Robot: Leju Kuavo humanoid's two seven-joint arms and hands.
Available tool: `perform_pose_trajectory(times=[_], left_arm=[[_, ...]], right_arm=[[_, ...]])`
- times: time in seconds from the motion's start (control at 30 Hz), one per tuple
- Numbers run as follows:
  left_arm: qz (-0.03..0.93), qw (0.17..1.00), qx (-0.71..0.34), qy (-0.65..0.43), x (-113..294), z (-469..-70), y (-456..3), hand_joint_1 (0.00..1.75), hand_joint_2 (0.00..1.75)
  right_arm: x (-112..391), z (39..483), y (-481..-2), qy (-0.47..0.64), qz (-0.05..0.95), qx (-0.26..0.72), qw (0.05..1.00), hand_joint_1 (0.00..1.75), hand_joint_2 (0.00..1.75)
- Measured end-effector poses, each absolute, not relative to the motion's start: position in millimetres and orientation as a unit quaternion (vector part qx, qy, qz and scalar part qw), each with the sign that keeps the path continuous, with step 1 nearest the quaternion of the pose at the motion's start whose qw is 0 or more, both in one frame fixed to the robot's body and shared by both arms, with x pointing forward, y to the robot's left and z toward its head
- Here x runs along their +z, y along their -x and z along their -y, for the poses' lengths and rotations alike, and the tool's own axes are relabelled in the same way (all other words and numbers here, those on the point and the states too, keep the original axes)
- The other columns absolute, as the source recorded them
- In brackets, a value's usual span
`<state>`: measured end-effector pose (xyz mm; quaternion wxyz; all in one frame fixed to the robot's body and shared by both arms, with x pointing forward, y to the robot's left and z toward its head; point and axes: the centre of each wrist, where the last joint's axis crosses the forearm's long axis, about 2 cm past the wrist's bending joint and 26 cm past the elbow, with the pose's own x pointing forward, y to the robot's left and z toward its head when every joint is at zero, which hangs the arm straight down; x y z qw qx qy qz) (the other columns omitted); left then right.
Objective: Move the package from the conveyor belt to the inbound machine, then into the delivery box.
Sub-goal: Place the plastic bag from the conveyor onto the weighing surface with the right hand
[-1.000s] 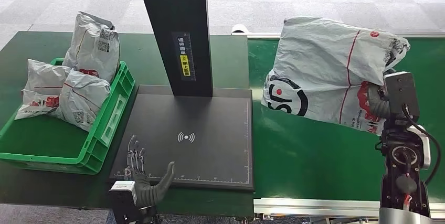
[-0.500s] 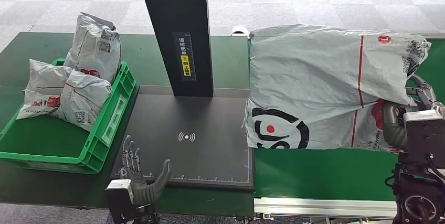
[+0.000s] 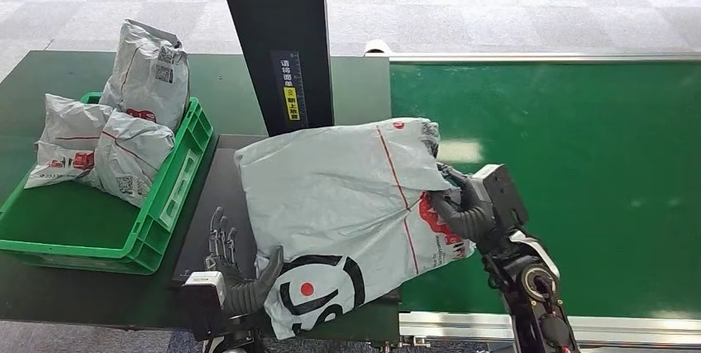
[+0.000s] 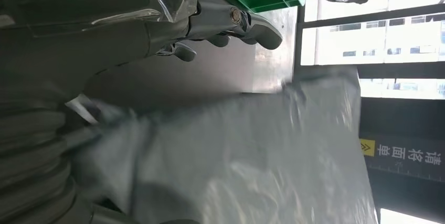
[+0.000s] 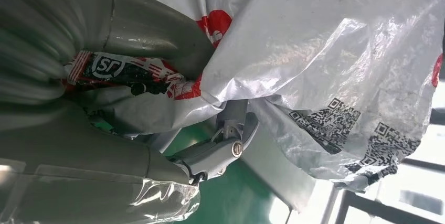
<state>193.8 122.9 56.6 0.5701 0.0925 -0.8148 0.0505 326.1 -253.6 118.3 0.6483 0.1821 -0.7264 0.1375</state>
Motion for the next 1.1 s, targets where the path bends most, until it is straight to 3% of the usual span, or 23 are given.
perform_pose_trajectory(times=[0.33, 1.1], left_arm=[[0.812, 0.575, 0.043, -0.091, 53.5, -120.0, -198.2, 0.00, 1.75], [0.811, 0.576, 0.041, -0.090, 52.9, -118.7, -200.7, 0.00, 1.75]], right_arm=[[96.0, 205.6, -332.9, -0.233, 0.674, 0.146, 0.686, 1.75, 1.75], [69.9, 203.0, -337.5, -0.189, 0.647, 0.113, 0.730, 1.72, 1.75]])
